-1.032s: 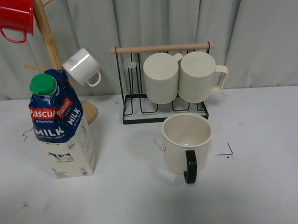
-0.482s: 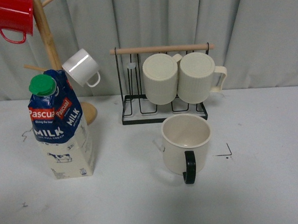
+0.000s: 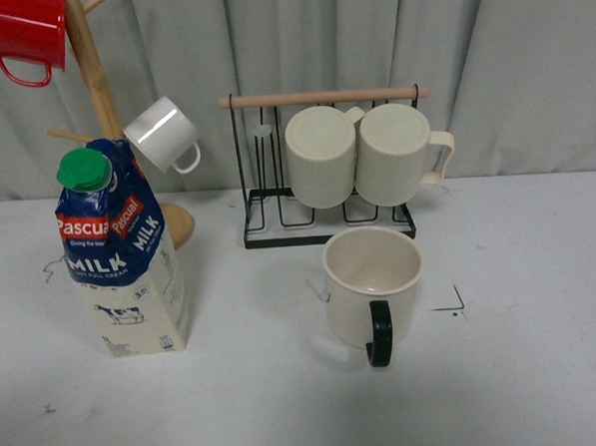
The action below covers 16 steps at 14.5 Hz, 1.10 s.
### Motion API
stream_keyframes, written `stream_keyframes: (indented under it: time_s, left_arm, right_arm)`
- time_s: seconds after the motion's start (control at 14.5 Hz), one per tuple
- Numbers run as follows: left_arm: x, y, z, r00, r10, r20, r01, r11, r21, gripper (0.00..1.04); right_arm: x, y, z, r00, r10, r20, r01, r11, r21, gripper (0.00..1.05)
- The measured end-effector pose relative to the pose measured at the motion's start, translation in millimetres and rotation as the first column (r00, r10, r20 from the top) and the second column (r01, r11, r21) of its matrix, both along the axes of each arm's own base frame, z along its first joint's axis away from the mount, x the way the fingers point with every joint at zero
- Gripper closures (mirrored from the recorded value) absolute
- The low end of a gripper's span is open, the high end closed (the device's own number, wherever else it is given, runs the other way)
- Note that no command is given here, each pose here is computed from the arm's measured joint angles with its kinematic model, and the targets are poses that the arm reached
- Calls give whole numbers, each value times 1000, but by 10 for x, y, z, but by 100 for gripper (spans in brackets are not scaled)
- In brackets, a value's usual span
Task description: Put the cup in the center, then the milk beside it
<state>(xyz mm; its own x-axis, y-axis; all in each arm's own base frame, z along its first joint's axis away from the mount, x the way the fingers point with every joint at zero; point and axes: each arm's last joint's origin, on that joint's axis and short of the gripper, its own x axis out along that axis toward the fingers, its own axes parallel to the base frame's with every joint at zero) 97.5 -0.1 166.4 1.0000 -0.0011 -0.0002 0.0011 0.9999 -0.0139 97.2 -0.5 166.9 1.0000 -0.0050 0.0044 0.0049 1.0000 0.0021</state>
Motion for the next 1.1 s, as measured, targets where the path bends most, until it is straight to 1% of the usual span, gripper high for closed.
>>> stream_keyframes:
  time_s: [0.14,0.21,0.28,0.34,0.41,0.48,0.55,0.69,0.76,0.83,0.89,0.96,1.03,1.1]
  left_arm:
    - [0,0,0,1000,0,0,0,1000,0,7]
    - [-4,-17,-3,965,-3,-261,-21,996,-88,7]
    - [98,-70,187,886,-5,-465,-92,978,-185,7]
    - [231,-135,419,902,-18,-431,-91,969,-231,7]
    - [386,-174,667,932,-39,-359,-63,961,-268,7]
    - [630,-221,832,951,-46,-306,-38,964,-264,7]
    - [894,-263,845,951,-74,-300,3,973,-230,7]
    - [1465,-215,724,938,-81,-336,23,985,-174,7]
    - [1743,-161,648,932,-39,-360,-11,991,-134,7]
    - [1925,-142,543,914,-33,-405,-15,993,-117,7]
    - [1988,-166,443,894,-50,-445,4,995,-103,7]
    - [2040,-212,444,894,-61,-443,24,996,-88,7]
    - [2190,-247,510,912,-38,-408,22,999,-43,7]
    - [2212,-254,488,906,-37,-421,23,999,-38,7]
  right_arm:
    - [0,0,0,1000,0,0,0,1000,0,41]
    - [0,0,-1,1000,0,-1,0,1000,0,25]
    - [0,1,1,1000,1,1,-1,1000,0,10]
    - [0,0,0,1000,0,0,0,1000,1,5]
    - [0,0,0,1000,0,0,0,1000,0,7]
    - [0,0,0,1000,0,0,0,1000,0,6]
    - [0,0,0,1000,0,0,0,1000,0,6]
    - [0,0,0,1000,0,0,0,1000,0,6]
    - [0,0,0,1000,0,0,0,1000,0,6]
    - [0,0,0,1000,0,0,0,1000,0,6]
    - [0,0,0,1000,0,0,0,1000,0,6]
    - [0,0,0,1000,0,0,0,1000,0,6]
    - [0,0,0,1000,0,0,0,1000,0,6]
    - [0,0,0,1000,0,0,0,1000,0,6]
